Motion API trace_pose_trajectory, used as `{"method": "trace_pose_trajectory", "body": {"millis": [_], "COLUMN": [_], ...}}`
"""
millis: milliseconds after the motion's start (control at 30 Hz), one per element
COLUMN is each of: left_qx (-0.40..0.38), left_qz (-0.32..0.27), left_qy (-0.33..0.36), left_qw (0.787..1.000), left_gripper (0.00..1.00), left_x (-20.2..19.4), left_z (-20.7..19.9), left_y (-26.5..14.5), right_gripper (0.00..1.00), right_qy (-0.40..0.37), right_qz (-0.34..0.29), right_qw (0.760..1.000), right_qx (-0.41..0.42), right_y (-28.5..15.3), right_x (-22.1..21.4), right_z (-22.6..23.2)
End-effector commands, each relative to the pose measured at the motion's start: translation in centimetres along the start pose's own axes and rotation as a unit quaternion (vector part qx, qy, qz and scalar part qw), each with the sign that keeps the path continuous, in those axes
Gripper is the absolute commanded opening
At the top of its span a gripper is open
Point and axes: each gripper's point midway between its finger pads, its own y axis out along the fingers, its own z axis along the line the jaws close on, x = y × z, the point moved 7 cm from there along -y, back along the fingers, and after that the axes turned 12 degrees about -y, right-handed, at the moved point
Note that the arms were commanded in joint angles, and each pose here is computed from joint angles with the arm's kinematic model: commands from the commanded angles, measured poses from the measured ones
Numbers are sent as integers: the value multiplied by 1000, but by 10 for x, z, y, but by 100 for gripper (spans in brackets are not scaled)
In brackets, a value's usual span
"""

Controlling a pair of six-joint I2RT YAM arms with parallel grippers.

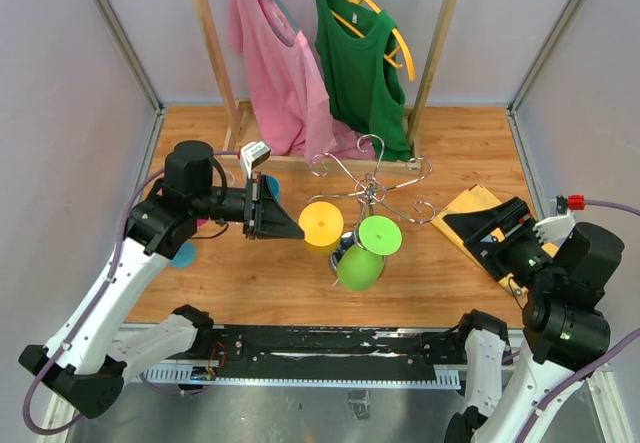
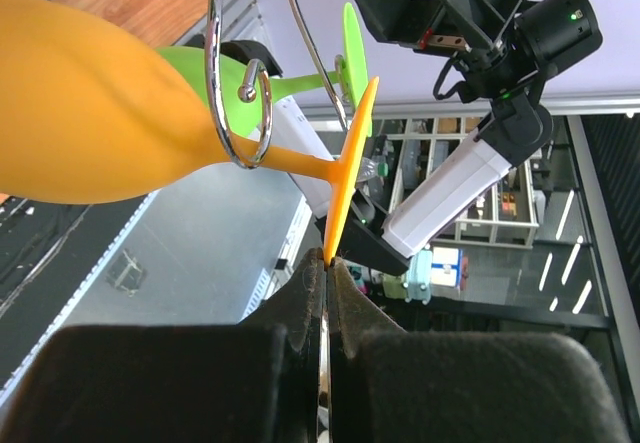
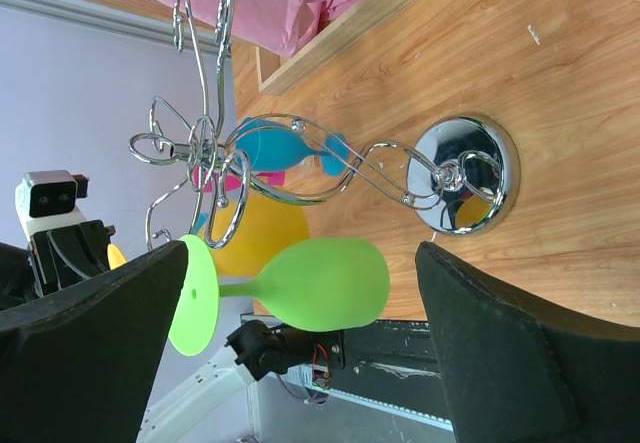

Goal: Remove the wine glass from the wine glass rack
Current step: Pick up the wine glass from the wine rack, then place the wine glass at the center of the board.

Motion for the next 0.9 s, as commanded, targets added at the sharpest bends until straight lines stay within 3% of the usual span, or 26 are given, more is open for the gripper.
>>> {"method": "trace_pose_trajectory", "body": {"millis": [0,867], "left_qx": [-1,6], "left_qz": [-16,-130], "left_qy": [12,19], "left_qw": [1000,991], "left_gripper": [0,0], "left_x": [-6,0], "left_z": [2,10], "left_y": [-10,-48], "right_gripper": [98,99], "right_qy": [-6,-46], "right_qz": [12,3], "right_qw": [1000,999], "right_qx": [6,17], "right_y": [-2,11], "right_x": [-3,53], "right_z": [1,18]}}
